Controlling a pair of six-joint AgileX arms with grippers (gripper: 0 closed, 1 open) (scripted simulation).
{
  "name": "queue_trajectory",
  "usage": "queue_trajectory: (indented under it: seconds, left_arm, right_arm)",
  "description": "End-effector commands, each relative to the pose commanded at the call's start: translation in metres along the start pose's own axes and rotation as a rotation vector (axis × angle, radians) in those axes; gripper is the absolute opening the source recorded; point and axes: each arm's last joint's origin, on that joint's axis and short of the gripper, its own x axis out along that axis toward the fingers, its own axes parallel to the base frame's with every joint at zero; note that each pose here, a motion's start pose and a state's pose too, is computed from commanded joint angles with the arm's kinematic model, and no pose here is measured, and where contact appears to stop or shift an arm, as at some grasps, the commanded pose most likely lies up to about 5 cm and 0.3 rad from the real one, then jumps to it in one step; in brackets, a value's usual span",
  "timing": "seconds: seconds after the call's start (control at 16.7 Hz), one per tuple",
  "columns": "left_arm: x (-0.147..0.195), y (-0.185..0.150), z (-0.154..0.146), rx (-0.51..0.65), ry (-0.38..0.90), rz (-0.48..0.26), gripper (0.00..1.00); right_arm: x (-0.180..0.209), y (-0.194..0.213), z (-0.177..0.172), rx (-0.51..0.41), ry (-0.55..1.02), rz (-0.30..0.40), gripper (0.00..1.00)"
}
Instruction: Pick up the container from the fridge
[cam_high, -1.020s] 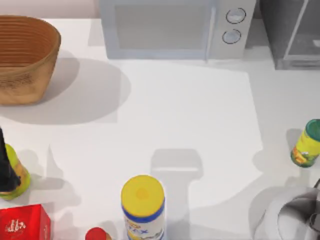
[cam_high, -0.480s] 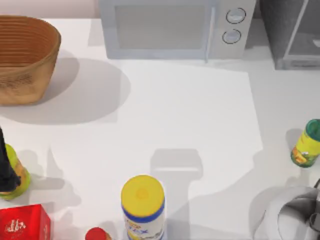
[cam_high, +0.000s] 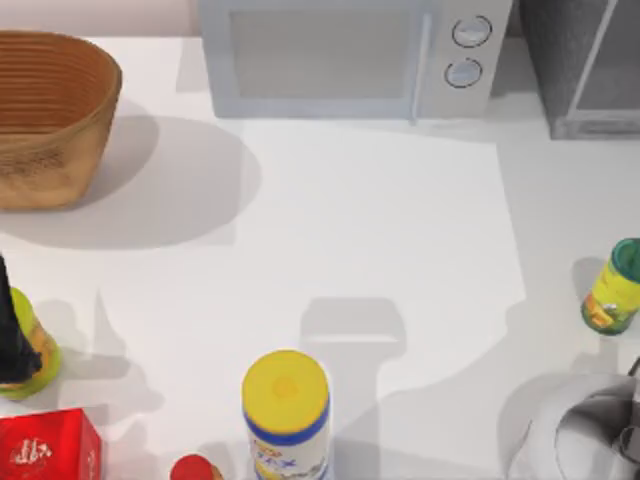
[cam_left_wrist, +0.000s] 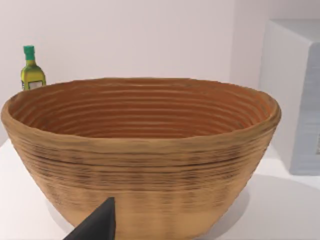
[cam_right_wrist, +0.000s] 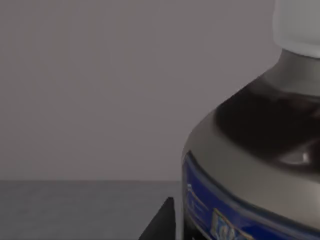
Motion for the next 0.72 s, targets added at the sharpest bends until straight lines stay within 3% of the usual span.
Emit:
queue_trajectory:
  seconds: [0.24,0.72]
  left_arm:
    - [0.0000,0.0000,0.0000,0.000,0.000,0.000,1.00]
    - [0.0000,0.0000,0.0000,0.000,0.000,0.000,1.00]
  right_arm:
    - [0.0000,0.0000,0.0000,0.000,0.000,0.000,0.02]
    - [0.0000,0.0000,0.0000,0.000,0.000,0.000,0.00]
